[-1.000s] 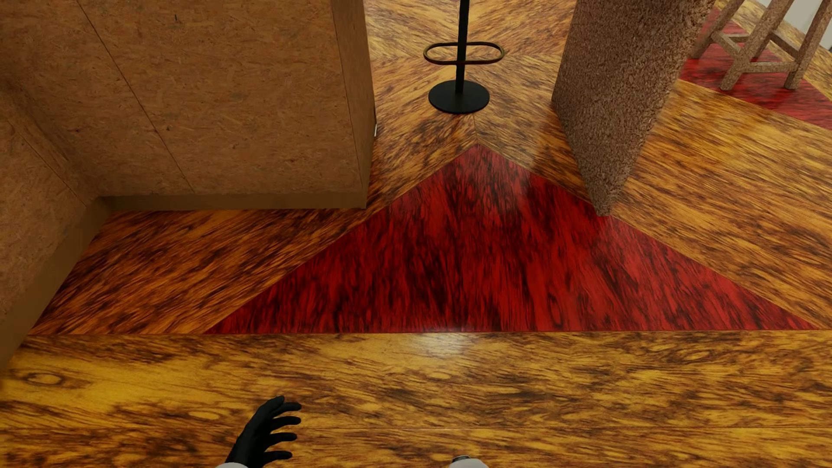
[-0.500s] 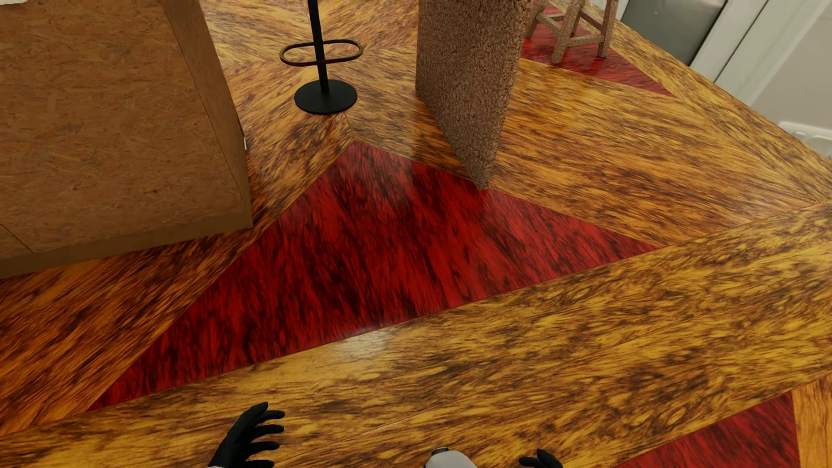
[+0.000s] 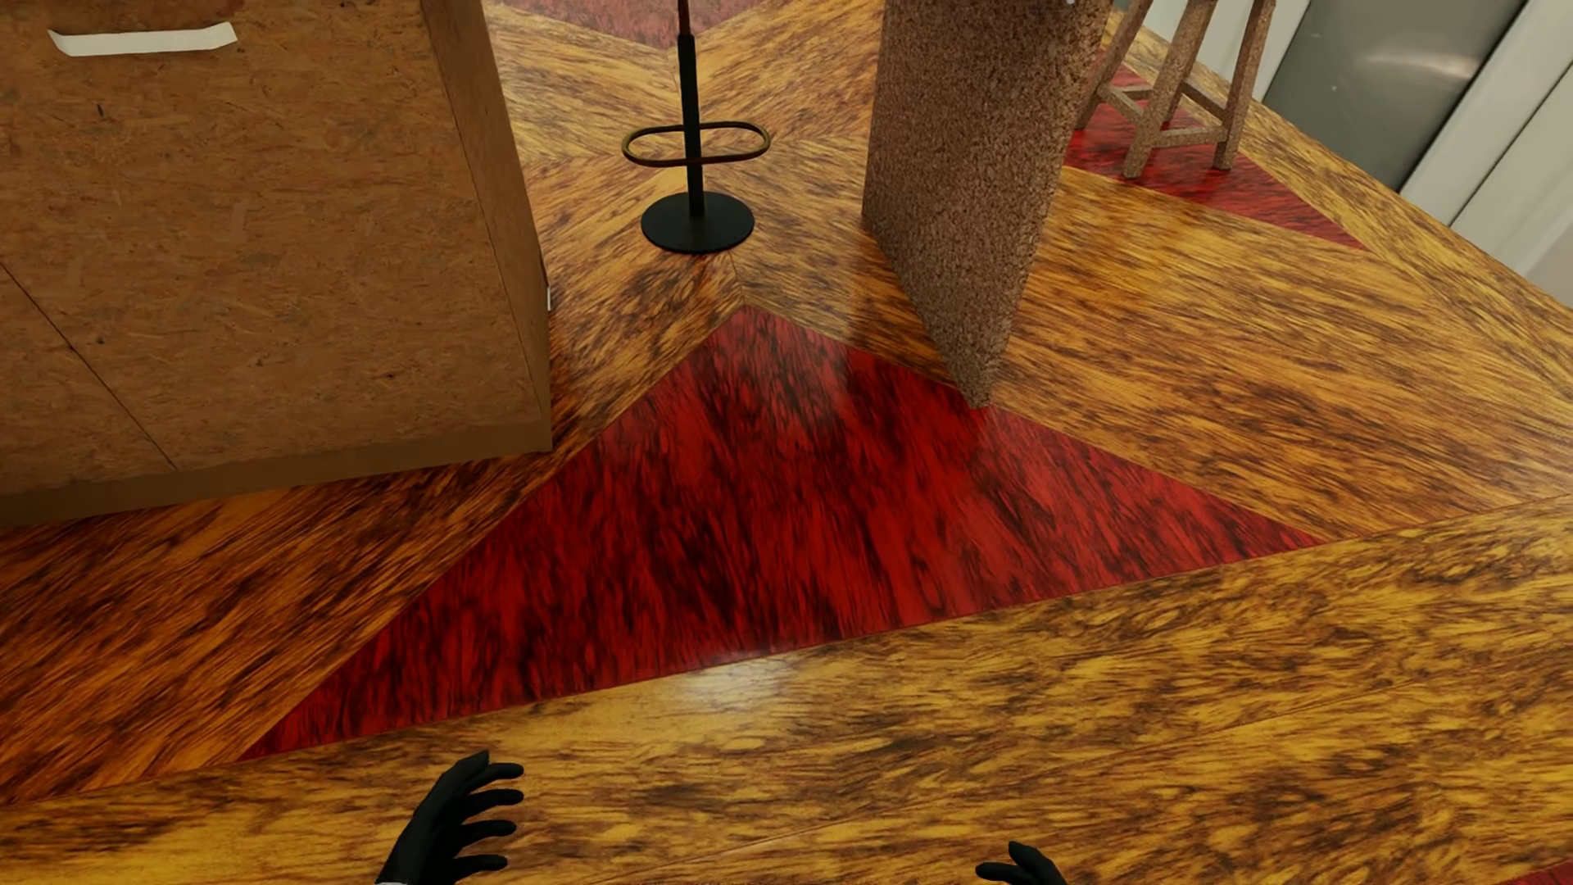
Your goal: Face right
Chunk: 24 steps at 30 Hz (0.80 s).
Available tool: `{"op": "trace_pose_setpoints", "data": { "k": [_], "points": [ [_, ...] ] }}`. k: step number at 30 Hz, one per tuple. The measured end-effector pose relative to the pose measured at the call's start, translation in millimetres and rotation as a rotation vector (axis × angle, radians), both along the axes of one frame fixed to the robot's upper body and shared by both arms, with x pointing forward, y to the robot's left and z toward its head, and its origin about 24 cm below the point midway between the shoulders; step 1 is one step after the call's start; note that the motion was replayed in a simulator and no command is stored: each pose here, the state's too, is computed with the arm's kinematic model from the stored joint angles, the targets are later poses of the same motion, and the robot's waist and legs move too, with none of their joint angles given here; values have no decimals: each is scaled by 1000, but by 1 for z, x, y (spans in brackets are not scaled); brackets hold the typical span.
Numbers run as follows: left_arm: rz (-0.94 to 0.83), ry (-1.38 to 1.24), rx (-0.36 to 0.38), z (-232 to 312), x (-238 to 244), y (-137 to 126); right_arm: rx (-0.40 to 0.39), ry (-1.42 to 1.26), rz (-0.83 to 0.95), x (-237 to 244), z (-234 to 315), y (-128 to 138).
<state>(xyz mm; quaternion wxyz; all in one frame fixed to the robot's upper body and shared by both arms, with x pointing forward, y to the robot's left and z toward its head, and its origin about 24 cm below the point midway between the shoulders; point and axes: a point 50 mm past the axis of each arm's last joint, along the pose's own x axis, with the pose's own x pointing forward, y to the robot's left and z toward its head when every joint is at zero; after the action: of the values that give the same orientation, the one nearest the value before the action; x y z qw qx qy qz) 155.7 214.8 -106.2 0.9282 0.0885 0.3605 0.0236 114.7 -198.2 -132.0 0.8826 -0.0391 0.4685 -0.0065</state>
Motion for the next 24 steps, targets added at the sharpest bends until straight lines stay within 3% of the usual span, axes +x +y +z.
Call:
{"op": "trace_pose_setpoints", "data": {
  "k": [5,8,13,15,18,21,24],
  "points": [
    [-33,48,-43,-5,-5,-2,-17,24,-20,-5,-3,-1],
    [-70,51,-86,-5,3,-22,-59,-26,19,10,2,-3],
    [-42,-12,-30,1,6,-15,-63,-80,32,14,7,-5],
    [-27,15,10,-3,-3,-9,-33,-92,23,14,6,7],
    [-18,13,32,0,0,-1,-41,-51,17,8,4,-4],
    [-21,8,-48,-1,7,-15,-28,4,-1,-2,-1,-2],
    [-56,55,-76,-5,-5,-13,-14,-32,-12,8,3,0]
  ]
}}
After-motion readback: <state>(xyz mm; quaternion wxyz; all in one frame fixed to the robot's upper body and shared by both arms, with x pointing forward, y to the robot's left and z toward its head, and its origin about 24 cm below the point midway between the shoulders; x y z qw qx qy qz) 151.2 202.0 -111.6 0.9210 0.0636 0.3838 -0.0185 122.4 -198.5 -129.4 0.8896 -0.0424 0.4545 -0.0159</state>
